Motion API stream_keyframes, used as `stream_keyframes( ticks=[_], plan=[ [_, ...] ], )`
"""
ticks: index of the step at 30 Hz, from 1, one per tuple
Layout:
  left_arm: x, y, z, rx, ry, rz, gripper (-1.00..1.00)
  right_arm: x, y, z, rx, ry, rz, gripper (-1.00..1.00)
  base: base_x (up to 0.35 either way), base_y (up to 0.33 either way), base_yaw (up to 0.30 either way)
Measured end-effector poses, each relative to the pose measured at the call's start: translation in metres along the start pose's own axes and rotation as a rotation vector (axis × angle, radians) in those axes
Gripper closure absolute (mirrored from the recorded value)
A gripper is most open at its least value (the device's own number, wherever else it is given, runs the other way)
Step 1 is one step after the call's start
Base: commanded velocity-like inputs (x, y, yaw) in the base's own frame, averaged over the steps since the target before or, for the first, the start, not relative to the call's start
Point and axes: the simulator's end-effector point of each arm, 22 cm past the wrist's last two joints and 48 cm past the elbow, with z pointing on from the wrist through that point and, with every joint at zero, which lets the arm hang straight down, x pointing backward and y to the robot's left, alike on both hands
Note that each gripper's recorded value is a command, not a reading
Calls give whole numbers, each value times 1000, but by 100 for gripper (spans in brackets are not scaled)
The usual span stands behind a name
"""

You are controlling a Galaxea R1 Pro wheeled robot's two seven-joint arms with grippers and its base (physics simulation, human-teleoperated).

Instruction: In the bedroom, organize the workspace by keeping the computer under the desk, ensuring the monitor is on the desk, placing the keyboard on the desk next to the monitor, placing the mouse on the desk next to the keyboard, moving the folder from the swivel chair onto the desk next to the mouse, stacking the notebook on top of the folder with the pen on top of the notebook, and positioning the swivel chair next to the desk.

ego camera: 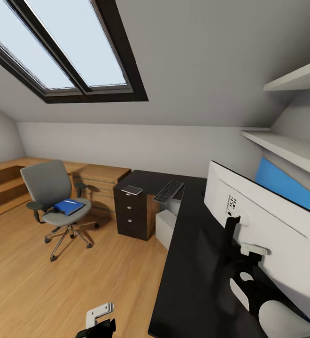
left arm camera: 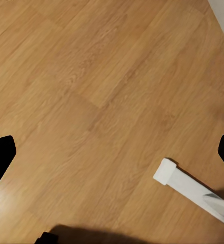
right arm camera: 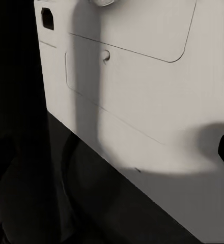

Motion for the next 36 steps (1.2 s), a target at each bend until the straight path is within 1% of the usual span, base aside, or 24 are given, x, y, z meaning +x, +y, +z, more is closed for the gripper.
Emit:
stream_keyframes(
  ticks=[2,7,16,28,29,30,32,34,35,36],
  plan=[
    [-4,6,1,-11,-4,-19,-100,-1,0,0,-1,-1,1,-100,0,0,-204],
    [-7,15,2,-25,-7,-44,-100,-2,0,0,0,-2,3,-100,-43,0,-74],
    [-8,15,2,-27,-7,-49,-100,-2,-1,0,4,-2,7,-100,-248,0,-7],
    [-8,16,2,-27,-8,-49,-100,-2,-1,0,4,-2,7,-100,-31,0,-6],
    [4,33,8,-59,20,-43,-100,-2,-2,0,4,-4,8,-100,0,0,-109],
    [16,44,13,-80,45,-33,-100,-3,-2,0,5,-5,9,-100,0,0,-126],
    [28,58,18,-101,62,-25,-100,-4,-2,0,6,-7,10,-100,0,0,-156],
    [31,63,20,-103,58,-28,-100,-5,-2,0,7,-9,11,-100,0,0,-178],
    [41,72,28,-98,33,-39,-100,-6,-3,0,8,-9,12,-100,0,0,-178],
    [44,75,29,-99,26,-40,-100,-6,-3,0,8,-10,13,-100,0,0,-148]
  ],
)
